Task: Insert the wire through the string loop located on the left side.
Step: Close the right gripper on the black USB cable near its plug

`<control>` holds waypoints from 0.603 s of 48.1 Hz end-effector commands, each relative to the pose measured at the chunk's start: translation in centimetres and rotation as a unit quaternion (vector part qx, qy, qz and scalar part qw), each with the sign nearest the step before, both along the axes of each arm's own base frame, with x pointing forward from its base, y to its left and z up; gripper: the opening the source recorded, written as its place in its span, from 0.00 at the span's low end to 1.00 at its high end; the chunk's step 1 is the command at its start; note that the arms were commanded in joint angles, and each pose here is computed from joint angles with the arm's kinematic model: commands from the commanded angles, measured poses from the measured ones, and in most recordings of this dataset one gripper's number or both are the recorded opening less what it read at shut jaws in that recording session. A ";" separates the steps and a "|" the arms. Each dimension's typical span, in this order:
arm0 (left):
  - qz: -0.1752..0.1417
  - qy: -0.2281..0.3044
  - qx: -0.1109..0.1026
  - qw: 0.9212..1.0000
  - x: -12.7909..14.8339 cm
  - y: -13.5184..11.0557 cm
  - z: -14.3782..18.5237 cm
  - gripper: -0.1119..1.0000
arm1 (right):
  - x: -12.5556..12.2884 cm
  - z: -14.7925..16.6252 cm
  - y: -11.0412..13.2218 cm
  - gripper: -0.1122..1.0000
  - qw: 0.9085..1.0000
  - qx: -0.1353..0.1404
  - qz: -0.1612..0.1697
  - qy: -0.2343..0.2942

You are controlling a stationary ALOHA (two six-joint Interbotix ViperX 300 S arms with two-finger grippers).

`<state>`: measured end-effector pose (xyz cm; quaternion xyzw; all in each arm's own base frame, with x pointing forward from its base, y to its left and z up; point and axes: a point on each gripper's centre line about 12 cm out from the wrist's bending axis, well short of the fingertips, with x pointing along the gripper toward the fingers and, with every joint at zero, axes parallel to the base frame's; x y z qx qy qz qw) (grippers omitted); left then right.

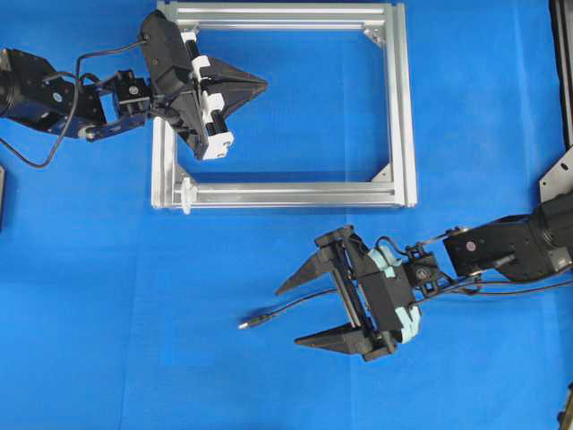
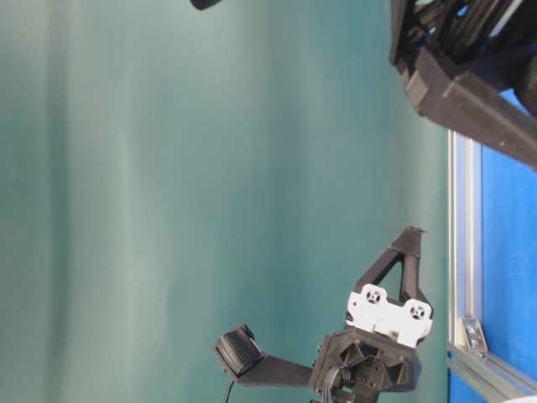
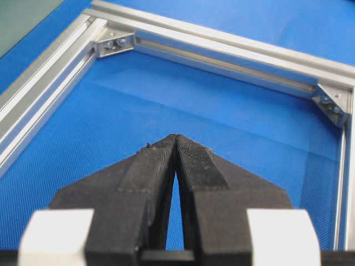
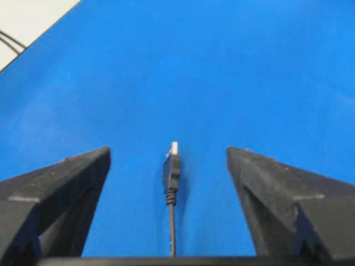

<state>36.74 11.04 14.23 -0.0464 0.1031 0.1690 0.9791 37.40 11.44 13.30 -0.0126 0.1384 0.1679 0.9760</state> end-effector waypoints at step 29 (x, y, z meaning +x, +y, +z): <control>-0.001 -0.019 0.006 1.000 0.1 0.0 1.4 0.10 | 2.2 -5.6 0.5 0.87 0.997 0.038 -0.028 0.057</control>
